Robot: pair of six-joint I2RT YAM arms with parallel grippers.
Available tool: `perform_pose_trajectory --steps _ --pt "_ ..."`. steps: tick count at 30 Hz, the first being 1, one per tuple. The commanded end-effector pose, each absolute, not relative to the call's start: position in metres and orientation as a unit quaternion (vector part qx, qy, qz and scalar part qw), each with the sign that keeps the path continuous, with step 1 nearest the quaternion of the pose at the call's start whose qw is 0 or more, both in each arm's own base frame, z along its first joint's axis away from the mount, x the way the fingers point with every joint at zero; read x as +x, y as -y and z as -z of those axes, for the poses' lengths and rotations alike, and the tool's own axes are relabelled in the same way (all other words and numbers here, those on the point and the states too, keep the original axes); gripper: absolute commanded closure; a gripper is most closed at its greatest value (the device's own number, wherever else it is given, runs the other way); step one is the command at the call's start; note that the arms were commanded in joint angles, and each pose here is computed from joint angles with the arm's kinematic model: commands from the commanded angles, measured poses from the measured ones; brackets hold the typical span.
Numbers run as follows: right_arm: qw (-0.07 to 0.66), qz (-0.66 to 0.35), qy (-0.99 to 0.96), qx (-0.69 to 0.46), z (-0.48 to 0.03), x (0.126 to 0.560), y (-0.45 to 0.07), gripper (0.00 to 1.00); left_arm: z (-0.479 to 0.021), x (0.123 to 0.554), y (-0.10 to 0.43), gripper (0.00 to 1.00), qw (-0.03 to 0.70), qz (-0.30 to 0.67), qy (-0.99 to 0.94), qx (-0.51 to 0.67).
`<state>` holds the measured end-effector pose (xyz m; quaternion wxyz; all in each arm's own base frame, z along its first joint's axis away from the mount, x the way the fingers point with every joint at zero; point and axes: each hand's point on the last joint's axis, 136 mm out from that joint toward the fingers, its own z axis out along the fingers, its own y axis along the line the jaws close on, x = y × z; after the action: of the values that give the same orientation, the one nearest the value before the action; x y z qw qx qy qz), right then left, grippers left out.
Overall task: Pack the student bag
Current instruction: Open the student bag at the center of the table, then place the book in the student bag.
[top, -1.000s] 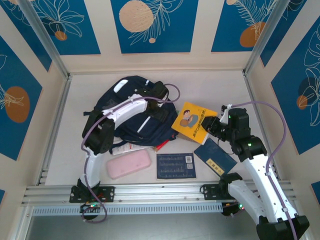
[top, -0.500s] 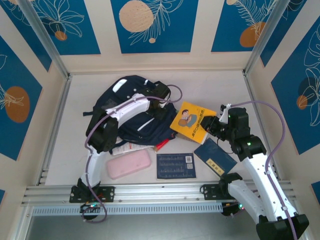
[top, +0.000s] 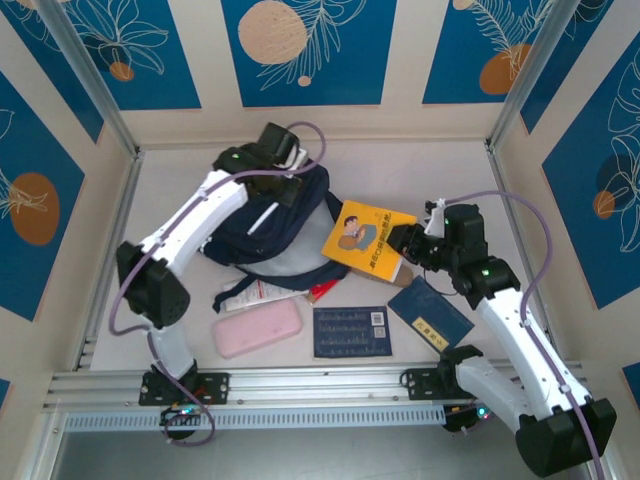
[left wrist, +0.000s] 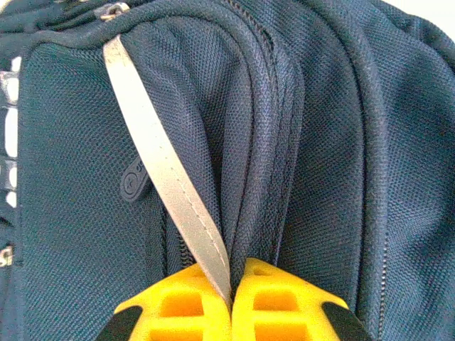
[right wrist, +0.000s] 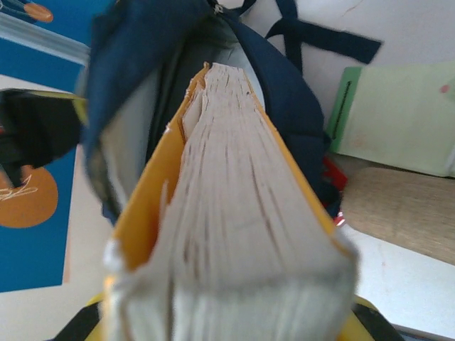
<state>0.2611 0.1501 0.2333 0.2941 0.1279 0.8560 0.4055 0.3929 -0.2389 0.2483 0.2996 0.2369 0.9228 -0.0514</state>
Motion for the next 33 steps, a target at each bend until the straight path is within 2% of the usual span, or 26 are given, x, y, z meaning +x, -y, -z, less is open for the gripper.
perform_pose_trajectory --steps 1,12,20,26,33 --pt "0.314 -0.464 -0.823 0.088 -0.273 0.273 -0.177 1.0 -0.314 0.389 0.229 1.0 0.378 0.06 -0.891 0.244" --pt "0.306 -0.508 -0.803 0.052 -0.296 0.307 -0.243 1.0 -0.372 0.378 0.233 1.0 0.441 0.122 -0.851 0.259" --pt "0.287 -0.53 -0.794 0.081 -0.262 0.351 -0.288 1.0 -0.4 0.371 0.24 1.0 0.467 0.158 -0.83 0.261" --pt "0.33 -0.535 -0.771 0.105 -0.237 0.382 -0.332 1.0 -0.406 0.369 0.244 1.0 0.466 0.168 -0.827 0.267" --pt "0.303 -0.498 -0.805 0.113 -0.192 0.412 -0.392 0.99 -0.401 0.372 0.251 1.0 0.456 0.189 -0.828 0.265"
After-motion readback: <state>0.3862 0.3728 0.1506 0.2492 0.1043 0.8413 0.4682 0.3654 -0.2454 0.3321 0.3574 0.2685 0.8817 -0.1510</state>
